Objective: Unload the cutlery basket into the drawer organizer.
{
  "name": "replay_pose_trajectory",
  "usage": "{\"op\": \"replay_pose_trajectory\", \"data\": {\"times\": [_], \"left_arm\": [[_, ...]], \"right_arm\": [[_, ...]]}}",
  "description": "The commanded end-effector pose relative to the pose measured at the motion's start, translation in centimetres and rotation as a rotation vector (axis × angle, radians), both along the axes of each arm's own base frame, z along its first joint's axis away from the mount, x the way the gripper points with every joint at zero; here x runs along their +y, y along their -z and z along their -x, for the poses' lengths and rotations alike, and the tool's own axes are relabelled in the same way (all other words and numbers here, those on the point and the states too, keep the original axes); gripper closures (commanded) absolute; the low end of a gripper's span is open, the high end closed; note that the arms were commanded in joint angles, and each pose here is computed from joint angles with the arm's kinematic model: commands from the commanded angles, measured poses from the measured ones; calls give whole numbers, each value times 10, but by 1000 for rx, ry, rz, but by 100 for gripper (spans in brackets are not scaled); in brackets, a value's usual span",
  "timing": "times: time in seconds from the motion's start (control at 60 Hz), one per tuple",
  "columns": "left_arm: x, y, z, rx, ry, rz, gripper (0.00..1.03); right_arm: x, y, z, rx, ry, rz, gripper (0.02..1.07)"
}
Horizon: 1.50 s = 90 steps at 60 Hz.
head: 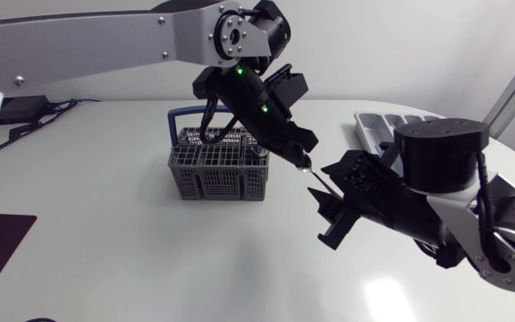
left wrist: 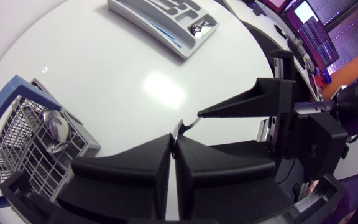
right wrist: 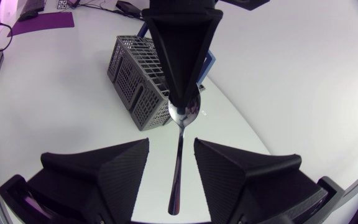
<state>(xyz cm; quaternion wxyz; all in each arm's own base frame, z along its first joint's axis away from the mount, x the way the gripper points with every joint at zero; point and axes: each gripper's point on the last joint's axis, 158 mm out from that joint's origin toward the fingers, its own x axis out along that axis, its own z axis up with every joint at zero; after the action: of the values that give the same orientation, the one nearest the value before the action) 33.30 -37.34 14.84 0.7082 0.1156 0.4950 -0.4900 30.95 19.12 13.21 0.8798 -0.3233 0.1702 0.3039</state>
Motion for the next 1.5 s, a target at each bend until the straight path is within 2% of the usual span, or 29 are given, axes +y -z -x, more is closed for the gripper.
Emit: {"op": "replay_pose_trajectory", "data": {"times": [0.0, 0.333, 0.4, 0.583, 0.667, 0.767, 0.85, 1.033, 1.15, 1.283, 1.483], "left_arm": [[-1, 11, 9, 47, -3, -12, 98], [3, 14, 14, 51, 0, -15, 98], [2, 13, 15, 47, 3, -12, 98], [2, 10, 16, 40, 5, -7, 98], [3, 11, 17, 42, 6, -9, 98], [4, 12, 18, 42, 8, -11, 98], [4, 12, 18, 41, 8, -10, 98], [3, 9, 17, 34, 8, -4, 98], [2, 7, 17, 29, 10, 0, 98], [2, 8, 18, 32, 12, -2, 98], [3, 6, 18, 28, 10, 1, 98]], "right_arm": [[4, 2, -4, -5, -1, 5, 56], [4, 7, -10, 2, 5, 18, 58], [5, 8, -11, 3, 2, 21, 62], [6, 13, -12, 15, 2, 29, 63], [7, 12, -13, 13, -2, 27, 70], [7, 13, -13, 14, -2, 28, 72], [7, 14, -13, 15, -4, 29, 80], [6, 16, -13, 19, -3, 34, 80], [6, 17, -13, 21, -5, 38, 89], [4, 17, -14, 24, -1, 39, 89], [4, 23, -14, 44, -8, 46, 97]]}}
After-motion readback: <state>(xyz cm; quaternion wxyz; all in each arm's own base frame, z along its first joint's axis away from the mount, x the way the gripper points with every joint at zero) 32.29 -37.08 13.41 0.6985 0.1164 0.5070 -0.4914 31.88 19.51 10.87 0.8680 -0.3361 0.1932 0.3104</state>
